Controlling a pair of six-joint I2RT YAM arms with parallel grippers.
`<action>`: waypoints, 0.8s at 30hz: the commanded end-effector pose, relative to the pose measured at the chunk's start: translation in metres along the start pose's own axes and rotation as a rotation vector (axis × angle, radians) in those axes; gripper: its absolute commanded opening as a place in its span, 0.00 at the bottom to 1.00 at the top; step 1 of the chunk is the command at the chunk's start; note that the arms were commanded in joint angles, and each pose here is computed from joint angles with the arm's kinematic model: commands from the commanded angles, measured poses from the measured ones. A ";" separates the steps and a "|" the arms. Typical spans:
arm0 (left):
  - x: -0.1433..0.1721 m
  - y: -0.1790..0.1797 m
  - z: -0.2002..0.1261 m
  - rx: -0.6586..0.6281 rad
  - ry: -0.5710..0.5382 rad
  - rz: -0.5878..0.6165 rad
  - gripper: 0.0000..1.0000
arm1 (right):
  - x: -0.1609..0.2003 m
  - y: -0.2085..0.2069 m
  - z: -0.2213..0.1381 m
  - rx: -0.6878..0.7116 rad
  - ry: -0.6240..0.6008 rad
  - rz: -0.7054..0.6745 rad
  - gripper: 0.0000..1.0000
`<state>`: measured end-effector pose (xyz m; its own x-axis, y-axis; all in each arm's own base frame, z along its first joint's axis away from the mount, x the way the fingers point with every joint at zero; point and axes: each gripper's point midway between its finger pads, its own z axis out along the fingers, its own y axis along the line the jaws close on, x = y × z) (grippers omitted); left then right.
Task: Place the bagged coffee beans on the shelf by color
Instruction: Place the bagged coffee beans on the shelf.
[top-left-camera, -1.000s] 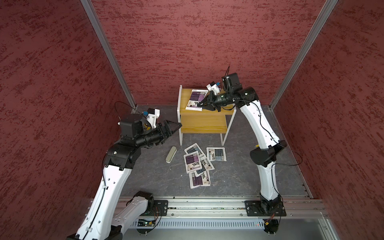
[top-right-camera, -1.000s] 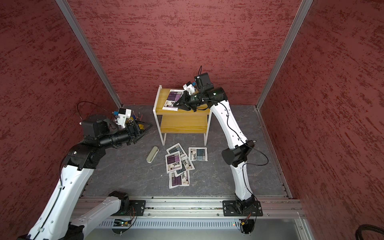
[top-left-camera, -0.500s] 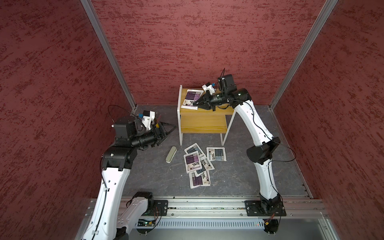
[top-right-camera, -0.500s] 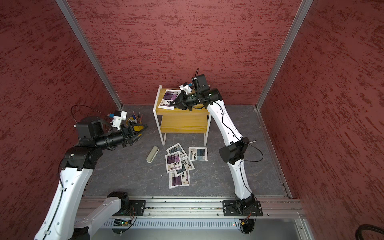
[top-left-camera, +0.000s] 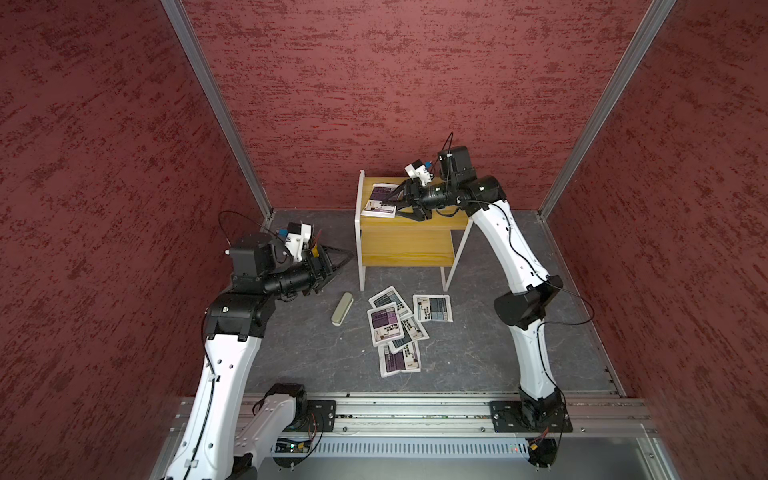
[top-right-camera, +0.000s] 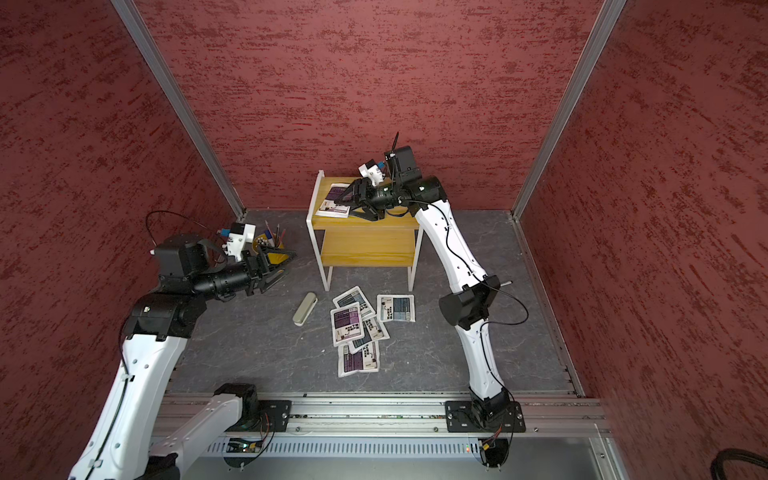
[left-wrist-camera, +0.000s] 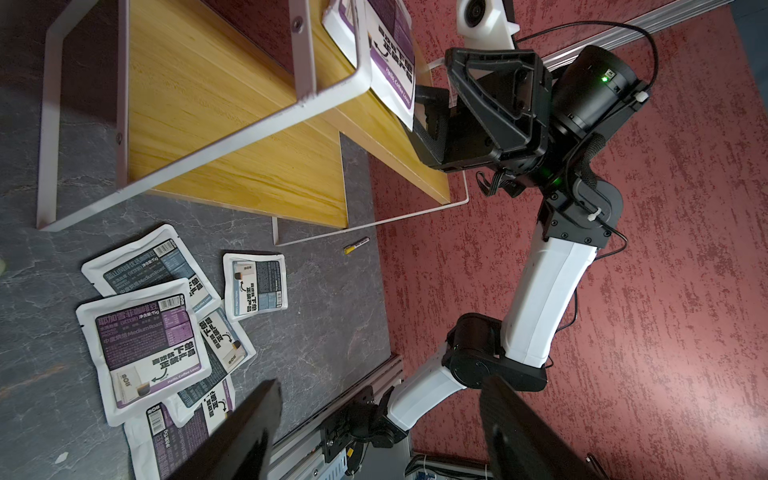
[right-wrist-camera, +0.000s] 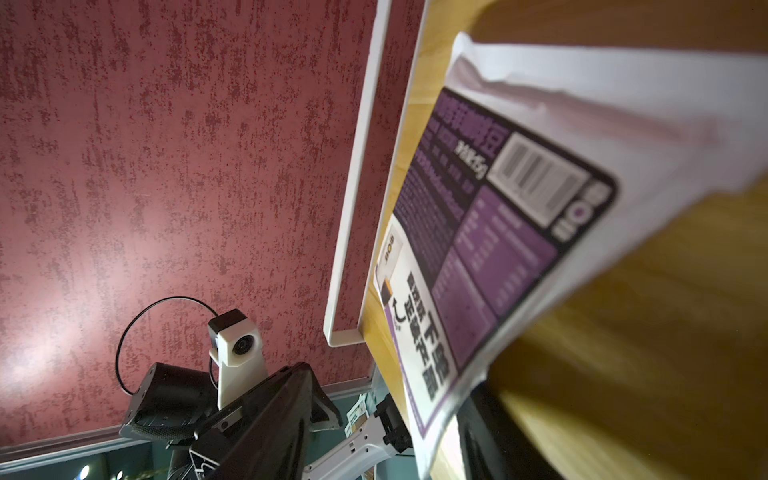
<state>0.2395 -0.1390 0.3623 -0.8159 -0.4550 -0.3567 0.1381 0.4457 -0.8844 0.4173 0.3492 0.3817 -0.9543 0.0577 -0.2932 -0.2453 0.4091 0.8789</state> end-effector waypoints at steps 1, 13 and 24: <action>0.001 0.001 0.000 0.010 0.004 0.018 0.79 | -0.004 -0.013 -0.018 0.130 -0.080 -0.009 0.60; 0.000 0.004 0.001 -0.002 0.003 0.019 0.84 | -0.023 -0.038 -0.022 0.280 -0.195 -0.026 0.63; -0.002 0.006 0.002 -0.015 0.001 0.029 0.87 | -0.035 -0.036 -0.006 0.245 -0.221 -0.072 0.65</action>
<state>0.2434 -0.1387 0.3559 -0.8194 -0.4498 -0.3552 0.1309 0.4564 -0.8801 0.4475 0.3245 0.3822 -0.8664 0.2011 -0.4571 -0.2637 0.5931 0.7607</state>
